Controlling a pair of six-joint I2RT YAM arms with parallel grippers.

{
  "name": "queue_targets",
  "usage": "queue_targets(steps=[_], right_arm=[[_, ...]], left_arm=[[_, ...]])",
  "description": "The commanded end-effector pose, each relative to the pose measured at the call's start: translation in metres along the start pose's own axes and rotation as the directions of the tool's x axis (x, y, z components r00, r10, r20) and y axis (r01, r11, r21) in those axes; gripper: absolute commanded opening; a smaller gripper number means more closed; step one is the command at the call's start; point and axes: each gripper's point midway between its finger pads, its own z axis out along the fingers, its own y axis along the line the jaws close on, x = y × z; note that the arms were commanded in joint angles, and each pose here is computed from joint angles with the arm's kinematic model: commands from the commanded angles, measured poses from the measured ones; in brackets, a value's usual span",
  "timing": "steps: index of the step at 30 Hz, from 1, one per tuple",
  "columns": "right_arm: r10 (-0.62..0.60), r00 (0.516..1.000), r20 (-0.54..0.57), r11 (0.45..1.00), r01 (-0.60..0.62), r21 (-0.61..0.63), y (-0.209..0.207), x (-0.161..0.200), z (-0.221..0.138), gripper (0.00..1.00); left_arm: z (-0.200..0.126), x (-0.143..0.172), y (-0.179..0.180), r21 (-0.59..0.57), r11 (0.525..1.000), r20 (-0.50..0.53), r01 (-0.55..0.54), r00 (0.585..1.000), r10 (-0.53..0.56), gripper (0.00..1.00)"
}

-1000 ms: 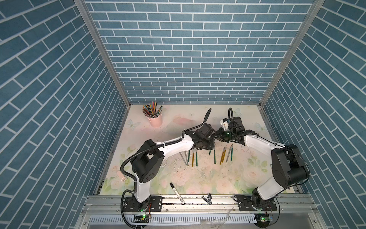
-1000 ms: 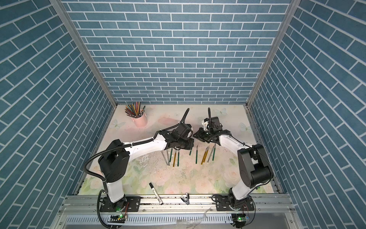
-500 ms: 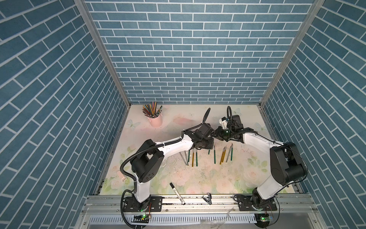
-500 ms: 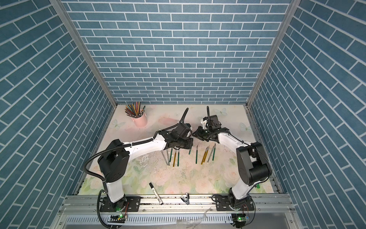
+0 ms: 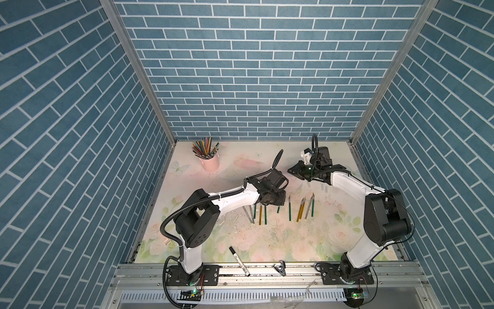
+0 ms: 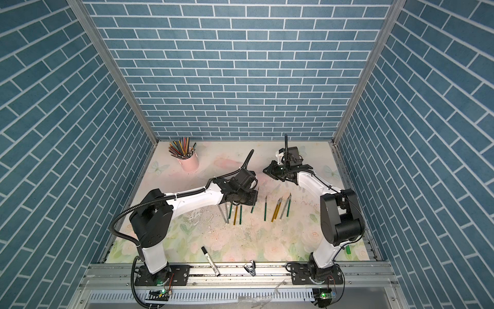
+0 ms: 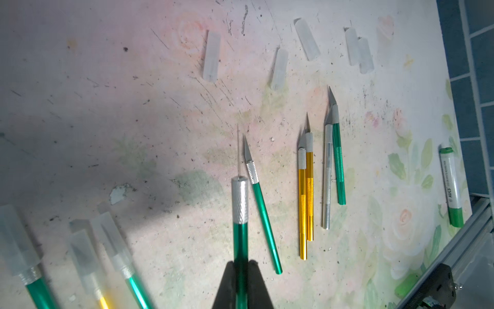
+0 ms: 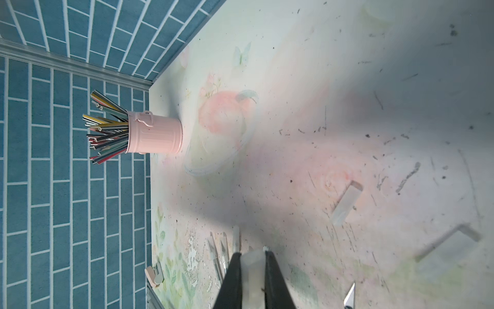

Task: Remove protective caps from carving knives
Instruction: Remove the protective sleeve from the carving knife, then place the protective sleeve at the center of the board.

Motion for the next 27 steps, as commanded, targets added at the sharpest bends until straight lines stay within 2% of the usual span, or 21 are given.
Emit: queue_targets(steps=[1, 6, 15, 19, 27], right_arm=[[-0.031, 1.000, 0.004, 0.999, 0.031, 0.027, -0.004, -0.006, 0.006, 0.00], [-0.040, 0.999, -0.013, 0.996, 0.041, 0.079, -0.014, -0.011, 0.014, 0.00], [-0.050, 0.995, -0.082, 0.981, 0.064, 0.183, -0.034, -0.009, 0.032, 0.04], [-0.046, 0.992, -0.115, 0.976, 0.069, 0.207, -0.039, -0.004, 0.043, 0.08], [-0.043, 0.985, -0.165, 0.967, 0.082, 0.241, -0.047, 0.006, 0.060, 0.10]], left_arm=[[-0.006, 0.005, 0.003, -0.011, 1.000, -0.016, -0.012, 1.000, 0.012, 0.07], [-0.016, 0.005, 0.009, -0.040, 0.999, 0.011, -0.006, 1.000, 0.007, 0.07], [-0.040, -0.003, 0.035, -0.083, 0.994, 0.096, 0.065, 0.994, -0.057, 0.06], [-0.044, -0.003, 0.043, -0.085, 0.993, 0.102, 0.080, 0.992, -0.071, 0.06], [-0.040, -0.003, 0.043, -0.073, 0.993, 0.098, 0.089, 0.992, -0.082, 0.06]])
